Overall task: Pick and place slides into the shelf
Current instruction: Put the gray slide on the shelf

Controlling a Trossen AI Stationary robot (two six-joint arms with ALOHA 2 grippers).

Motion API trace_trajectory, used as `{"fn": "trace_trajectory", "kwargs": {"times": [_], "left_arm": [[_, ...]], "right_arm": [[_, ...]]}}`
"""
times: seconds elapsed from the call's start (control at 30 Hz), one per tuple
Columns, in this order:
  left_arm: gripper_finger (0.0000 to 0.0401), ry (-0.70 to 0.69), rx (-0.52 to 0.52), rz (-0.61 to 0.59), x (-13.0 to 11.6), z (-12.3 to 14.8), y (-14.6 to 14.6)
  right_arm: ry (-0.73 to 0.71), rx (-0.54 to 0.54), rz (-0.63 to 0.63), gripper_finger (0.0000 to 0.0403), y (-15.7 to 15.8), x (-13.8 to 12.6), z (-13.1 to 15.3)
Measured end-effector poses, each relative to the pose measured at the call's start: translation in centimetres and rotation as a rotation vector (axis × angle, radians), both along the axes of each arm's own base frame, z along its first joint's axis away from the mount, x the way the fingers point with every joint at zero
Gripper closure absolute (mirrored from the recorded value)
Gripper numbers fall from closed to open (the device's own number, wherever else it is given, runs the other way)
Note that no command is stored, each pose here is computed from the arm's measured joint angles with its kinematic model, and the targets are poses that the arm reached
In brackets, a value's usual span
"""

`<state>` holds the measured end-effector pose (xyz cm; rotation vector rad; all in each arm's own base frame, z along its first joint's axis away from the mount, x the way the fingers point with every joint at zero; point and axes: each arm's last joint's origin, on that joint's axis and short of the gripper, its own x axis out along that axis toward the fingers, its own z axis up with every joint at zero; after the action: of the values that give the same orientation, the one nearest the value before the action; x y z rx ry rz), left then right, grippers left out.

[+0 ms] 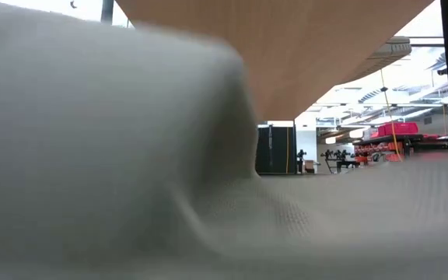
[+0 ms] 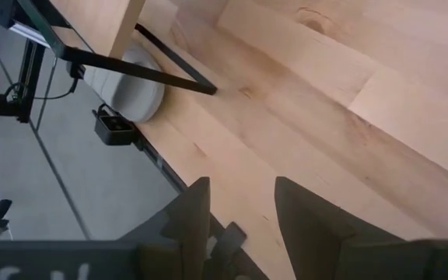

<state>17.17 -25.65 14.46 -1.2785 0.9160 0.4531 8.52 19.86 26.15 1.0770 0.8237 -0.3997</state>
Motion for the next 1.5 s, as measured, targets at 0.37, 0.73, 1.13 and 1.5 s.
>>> {"fn": "trace_trajectory", "kwargs": {"times": [0.37, 0.73, 1.13, 1.5], "left_arm": [[0.0262, -0.147, -0.03, 0.06, 0.2, -1.1, 0.8], [0.0286, -0.186, -0.033, 0.049, 0.2, -1.3, 0.9], [0.0391, -0.23, -0.021, 0.003, 0.6, -1.0, 0.7], [0.0399, -0.344, -0.013, -0.108, 1.0, 2.4, -0.1]], "right_arm": [[-0.006, 0.019, 0.0, 0.025, 0.2, 0.1, 0.1], [-0.007, 0.013, -0.01, 0.025, 0.0, 0.4, 0.1], [-0.008, -0.001, -0.011, 0.025, -0.2, 0.7, 0.1], [-0.011, -0.02, 0.01, 0.025, -0.2, 0.7, 0.1]]}}
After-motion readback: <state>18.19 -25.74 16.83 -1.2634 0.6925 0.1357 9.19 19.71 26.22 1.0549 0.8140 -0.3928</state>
